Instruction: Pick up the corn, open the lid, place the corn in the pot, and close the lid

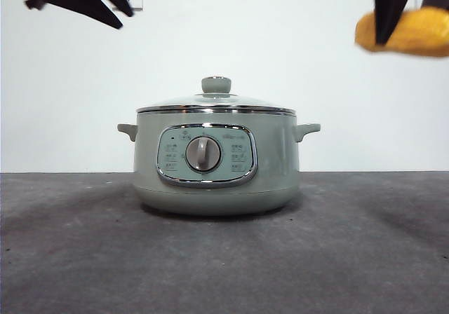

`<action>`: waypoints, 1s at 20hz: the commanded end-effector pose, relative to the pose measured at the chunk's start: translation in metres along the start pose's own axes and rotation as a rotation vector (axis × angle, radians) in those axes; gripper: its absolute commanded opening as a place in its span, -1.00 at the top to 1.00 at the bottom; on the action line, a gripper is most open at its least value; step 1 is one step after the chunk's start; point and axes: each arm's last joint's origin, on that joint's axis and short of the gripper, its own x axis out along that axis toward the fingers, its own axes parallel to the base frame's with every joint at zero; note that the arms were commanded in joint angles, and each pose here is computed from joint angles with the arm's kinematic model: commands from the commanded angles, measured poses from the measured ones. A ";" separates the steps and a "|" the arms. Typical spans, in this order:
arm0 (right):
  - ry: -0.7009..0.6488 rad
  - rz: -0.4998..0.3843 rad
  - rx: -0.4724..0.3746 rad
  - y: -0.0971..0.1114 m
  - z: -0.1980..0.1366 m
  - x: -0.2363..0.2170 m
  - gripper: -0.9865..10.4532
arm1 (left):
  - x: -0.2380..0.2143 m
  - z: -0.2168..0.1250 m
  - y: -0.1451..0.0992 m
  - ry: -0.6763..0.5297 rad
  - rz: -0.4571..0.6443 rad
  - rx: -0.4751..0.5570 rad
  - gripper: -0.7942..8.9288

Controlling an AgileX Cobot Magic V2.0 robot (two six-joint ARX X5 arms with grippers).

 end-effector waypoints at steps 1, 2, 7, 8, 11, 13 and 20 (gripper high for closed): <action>-0.011 -0.018 -0.021 -0.002 -0.008 -0.009 0.85 | 0.014 0.021 0.000 0.050 0.030 0.016 -0.09; -0.017 -0.032 -0.027 -0.003 -0.011 -0.013 0.85 | 0.020 0.031 -0.002 0.075 0.068 0.037 -0.23; -0.015 -0.062 -0.030 -0.005 -0.018 -0.021 0.85 | 0.049 0.070 -0.021 0.123 0.187 0.138 -0.46; -0.017 -0.062 -0.030 -0.005 -0.018 -0.021 0.85 | 0.056 0.076 -0.025 0.118 0.177 0.150 -0.46; -0.016 -0.061 -0.030 -0.005 -0.018 -0.021 0.85 | 0.080 0.085 -0.033 0.120 0.183 0.173 -0.46; -0.007 -0.064 -0.030 -0.005 -0.019 -0.021 0.85 | 0.098 0.086 -0.033 0.135 0.188 0.180 -0.46; 0.010 -0.067 -0.036 -0.006 -0.021 -0.020 0.85 | 0.140 0.087 -0.035 0.118 0.195 0.170 -0.45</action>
